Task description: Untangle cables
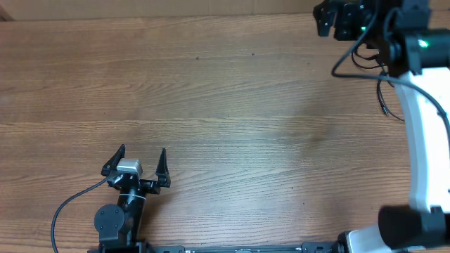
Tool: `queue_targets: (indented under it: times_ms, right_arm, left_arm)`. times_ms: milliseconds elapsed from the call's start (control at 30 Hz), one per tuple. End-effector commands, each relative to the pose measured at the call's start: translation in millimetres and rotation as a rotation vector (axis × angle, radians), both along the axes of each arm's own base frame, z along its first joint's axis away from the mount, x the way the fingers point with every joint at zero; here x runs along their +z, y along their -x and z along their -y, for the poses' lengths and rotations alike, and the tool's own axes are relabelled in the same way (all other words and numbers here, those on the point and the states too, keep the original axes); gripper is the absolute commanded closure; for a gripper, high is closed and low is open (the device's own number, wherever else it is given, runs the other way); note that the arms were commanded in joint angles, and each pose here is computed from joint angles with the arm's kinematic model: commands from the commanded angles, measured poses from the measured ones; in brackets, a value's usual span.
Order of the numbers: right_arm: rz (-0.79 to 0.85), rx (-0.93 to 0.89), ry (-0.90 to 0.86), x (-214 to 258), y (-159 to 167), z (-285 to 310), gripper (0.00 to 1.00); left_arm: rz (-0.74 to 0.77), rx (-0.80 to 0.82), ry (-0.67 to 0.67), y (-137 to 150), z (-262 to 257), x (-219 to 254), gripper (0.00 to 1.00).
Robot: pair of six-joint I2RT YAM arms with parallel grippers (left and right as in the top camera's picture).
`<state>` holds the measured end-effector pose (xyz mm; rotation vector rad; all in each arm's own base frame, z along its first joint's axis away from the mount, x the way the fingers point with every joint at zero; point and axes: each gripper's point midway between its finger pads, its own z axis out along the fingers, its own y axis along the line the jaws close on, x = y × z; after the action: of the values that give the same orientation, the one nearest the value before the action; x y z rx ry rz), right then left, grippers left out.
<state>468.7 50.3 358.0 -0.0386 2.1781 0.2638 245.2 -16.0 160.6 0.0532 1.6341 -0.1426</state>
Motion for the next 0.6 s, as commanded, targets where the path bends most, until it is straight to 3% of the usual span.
queue_targets:
  times_ms: [0, 267, 433, 567]
  right_arm:
    - [0.131, -0.022, 0.011, 39.2, 19.1, 5.9, 0.0]
    - [0.464, -0.043, -0.001, 47.7, 56.6, 11.6, 0.0]
    - [0.71, -0.129, 0.004, 42.7, 101.6, 28.1, 0.0]
    - [0.798, -0.159, 0.001, 21.5, 135.9, 34.2, 0.0]
  left_arm:
    - [0.01, -0.004, -0.022, 0.4, 0.0, 0.5, 0.01]
    - [0.01, -0.004, -0.022, 0.4, 0.0, 0.5, 0.0]
    - [0.01, -0.004, -0.022, 0.4, 0.0, 0.5, 0.01]
    - [0.01, -0.004, -0.022, 0.4, 0.0, 0.5, 0.0]
